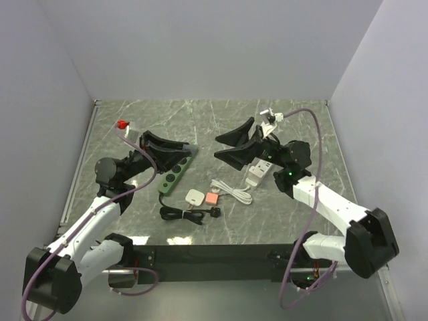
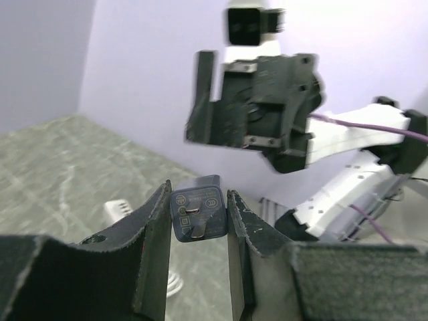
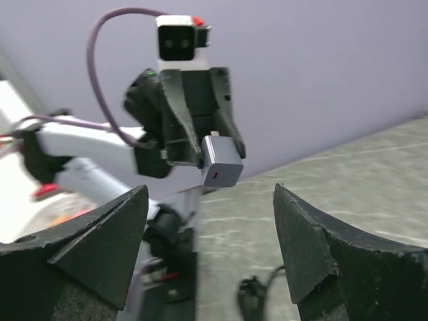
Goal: Insert the plug
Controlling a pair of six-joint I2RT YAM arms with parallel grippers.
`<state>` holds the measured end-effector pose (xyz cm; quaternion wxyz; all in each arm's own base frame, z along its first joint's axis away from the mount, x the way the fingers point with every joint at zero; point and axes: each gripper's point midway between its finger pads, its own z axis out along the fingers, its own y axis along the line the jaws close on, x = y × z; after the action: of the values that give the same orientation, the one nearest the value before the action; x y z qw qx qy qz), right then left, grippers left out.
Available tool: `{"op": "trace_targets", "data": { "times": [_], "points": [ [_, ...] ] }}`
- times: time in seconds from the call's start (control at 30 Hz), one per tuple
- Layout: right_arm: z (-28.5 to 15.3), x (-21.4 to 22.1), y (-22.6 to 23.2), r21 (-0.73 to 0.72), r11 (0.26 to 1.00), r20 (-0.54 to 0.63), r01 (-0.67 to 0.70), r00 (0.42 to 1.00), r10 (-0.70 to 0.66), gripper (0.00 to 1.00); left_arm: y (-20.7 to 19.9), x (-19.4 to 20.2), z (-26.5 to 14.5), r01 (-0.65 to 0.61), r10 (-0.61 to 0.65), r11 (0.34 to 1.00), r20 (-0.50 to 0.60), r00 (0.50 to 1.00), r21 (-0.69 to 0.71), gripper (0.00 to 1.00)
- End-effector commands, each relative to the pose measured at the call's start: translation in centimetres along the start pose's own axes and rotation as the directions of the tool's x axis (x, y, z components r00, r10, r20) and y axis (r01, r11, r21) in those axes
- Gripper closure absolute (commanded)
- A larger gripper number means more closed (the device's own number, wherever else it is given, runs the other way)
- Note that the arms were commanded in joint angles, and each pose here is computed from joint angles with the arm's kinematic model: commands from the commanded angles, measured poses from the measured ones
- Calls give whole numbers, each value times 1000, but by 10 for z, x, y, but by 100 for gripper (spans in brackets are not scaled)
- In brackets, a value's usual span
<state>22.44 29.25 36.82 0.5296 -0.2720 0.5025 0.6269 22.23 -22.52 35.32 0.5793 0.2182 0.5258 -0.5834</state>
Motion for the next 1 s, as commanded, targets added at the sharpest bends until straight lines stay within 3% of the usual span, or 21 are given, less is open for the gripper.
{"op": "trace_targets", "data": {
  "times": [0.0,0.63,0.97],
  "points": [
    [-1,-13,40,-212,976,18,-51,998,56,19,-42,-20,12,-63,56,986,51,997,156,100],
    [7,3,43,-215,975,-21,-47,999,44,25,-76,-18,33,-68,47,956,81,996,287,100],
    [14,11,52,-218,975,-35,-30,999,23,37,-76,-16,38,-76,55,961,85,995,265,100]
  ]
}}
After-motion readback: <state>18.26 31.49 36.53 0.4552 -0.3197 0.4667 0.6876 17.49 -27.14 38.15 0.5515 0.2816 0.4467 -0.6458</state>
